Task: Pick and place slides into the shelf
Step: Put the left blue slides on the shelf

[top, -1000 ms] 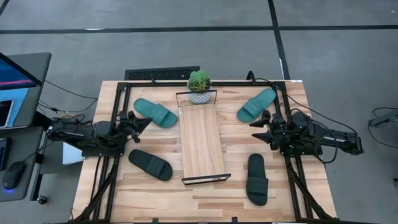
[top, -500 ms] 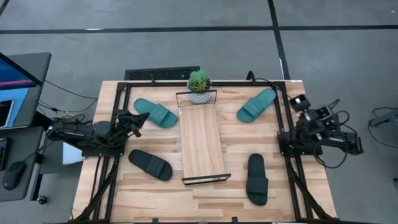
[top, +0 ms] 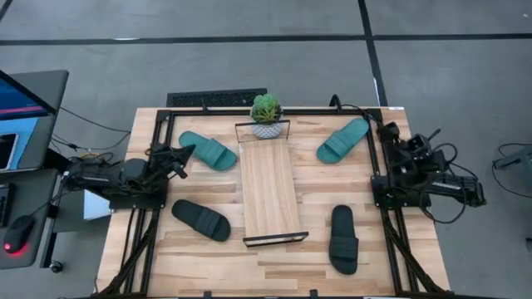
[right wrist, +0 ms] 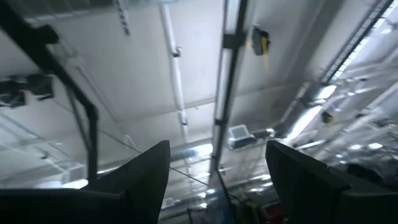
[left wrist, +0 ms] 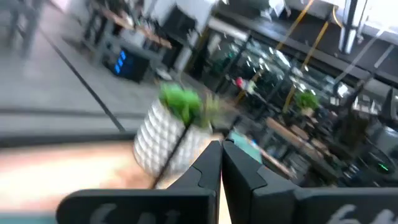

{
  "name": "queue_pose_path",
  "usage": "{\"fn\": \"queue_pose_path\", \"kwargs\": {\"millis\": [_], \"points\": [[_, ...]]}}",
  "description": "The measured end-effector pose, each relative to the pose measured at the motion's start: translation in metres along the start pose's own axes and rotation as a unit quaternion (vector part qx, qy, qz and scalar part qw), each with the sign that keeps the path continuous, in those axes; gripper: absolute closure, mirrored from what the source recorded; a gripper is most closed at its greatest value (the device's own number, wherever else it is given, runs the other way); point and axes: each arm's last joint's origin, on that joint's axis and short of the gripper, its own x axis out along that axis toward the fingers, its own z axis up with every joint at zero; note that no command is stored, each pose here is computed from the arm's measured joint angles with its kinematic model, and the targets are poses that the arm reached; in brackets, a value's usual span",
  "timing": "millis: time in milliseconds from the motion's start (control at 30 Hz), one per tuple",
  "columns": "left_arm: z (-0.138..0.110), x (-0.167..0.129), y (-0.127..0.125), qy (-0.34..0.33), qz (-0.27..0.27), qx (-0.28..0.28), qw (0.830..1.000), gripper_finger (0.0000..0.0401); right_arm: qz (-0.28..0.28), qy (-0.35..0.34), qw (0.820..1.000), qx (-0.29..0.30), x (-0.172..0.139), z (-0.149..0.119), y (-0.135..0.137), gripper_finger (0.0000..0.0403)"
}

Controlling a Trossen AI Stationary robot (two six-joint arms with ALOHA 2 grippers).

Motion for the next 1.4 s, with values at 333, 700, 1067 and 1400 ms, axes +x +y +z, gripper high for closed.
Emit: {"fn": "queue_pose_path", "kwargs": {"millis": [333, 700, 1067, 1400], "points": [[0.045, -0.006, -0.009, -0.023, 0.014, 0.082, 0.996, 0.0401, -0.022, 0.006, 1.000, -0.001, 0.000, -0.002, -0.002, 0.0147], [0.066, -0.023, -0.004, 0.082, 0.052, 0.038, 0.995, 0.0401, -0.022, 0.006, 1.000, -0.001, 0.000, -0.002, -0.002, 0.0147], [0.057, -0.015, -0.005, 0.121, 0.151, -0.079, 0.978, 0.0401, -0.021, 0.005, 1.000, -0.001, 0.000, -0.002, -0.002, 0.0147], [0.084, -0.008, -0.016, 0.109, 0.172, -0.065, 0.977, 0.0401, -0.018, -0.006, 1.000, 0.001, 0.000, 0.001, -0.001, 0.0147]]}}
